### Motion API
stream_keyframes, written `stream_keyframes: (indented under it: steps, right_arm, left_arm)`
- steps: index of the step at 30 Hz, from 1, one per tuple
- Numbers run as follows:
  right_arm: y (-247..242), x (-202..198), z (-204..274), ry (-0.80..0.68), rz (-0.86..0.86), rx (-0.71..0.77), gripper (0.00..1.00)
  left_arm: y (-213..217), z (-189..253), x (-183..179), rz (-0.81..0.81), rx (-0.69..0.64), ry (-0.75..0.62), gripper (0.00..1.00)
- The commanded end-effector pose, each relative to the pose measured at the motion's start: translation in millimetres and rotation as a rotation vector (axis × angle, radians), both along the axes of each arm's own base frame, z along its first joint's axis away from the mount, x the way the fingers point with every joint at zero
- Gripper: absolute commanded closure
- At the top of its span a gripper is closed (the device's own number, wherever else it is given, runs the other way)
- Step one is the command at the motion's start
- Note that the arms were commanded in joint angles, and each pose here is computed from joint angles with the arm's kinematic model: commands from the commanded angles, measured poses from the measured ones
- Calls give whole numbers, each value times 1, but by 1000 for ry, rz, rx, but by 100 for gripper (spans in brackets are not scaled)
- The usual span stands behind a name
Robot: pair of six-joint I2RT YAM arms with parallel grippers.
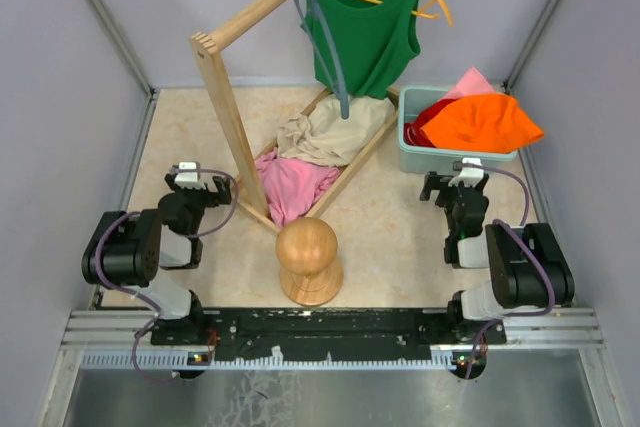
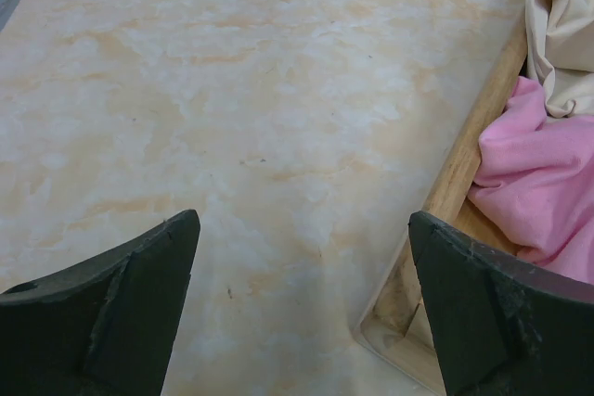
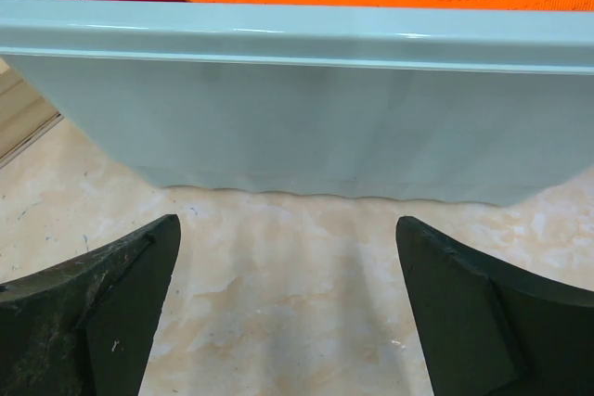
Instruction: Stack the hats
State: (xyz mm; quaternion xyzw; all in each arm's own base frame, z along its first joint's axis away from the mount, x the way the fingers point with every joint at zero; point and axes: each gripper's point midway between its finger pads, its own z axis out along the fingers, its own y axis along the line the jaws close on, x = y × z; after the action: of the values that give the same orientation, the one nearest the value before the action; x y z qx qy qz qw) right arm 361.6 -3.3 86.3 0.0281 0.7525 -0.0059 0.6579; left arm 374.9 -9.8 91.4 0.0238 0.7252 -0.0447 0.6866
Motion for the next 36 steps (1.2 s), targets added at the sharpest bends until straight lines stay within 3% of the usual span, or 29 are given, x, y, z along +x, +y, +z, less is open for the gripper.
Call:
stream_keyframes:
  steps: [1,14,16,20,22,24,26,29,30,34,36]
  right_arm:
    - [-5,6,19,-75,-15,-15,1]
    - [-4,7,19,-70,-13,-15,1]
    - [-7,6,22,-81,-27,-14,1]
    - [-5,7,37,-41,-18,-16,1]
    - [3,11,53,-38,33,-15,1]
    - [11,13,68,-19,50,50,1]
    - [22,20,89,11,96,111,1]
    - [39,25,105,75,156,202,3]
    - [44,26,110,93,173,235,8]
    - [71,21,121,162,265,342,42]
    - [75,17,125,161,261,341,48]
  left_arm:
    - [0,6,0,-6,13,-21,0]
    - [-1,5,2,0,19,-13,0]
    - [9,8,1,60,4,-12,0]
    - [21,35,1,135,-17,-15,0]
    - [12,52,2,91,-27,-11,0]
    - [2,65,0,33,-35,-2,0]
    - [7,73,-4,74,-71,19,1]
    - [17,75,-8,130,-62,46,8]
    - [18,76,-6,131,-53,63,11]
    - [8,72,12,71,-50,203,45]
    - [1,68,22,37,-65,260,53]
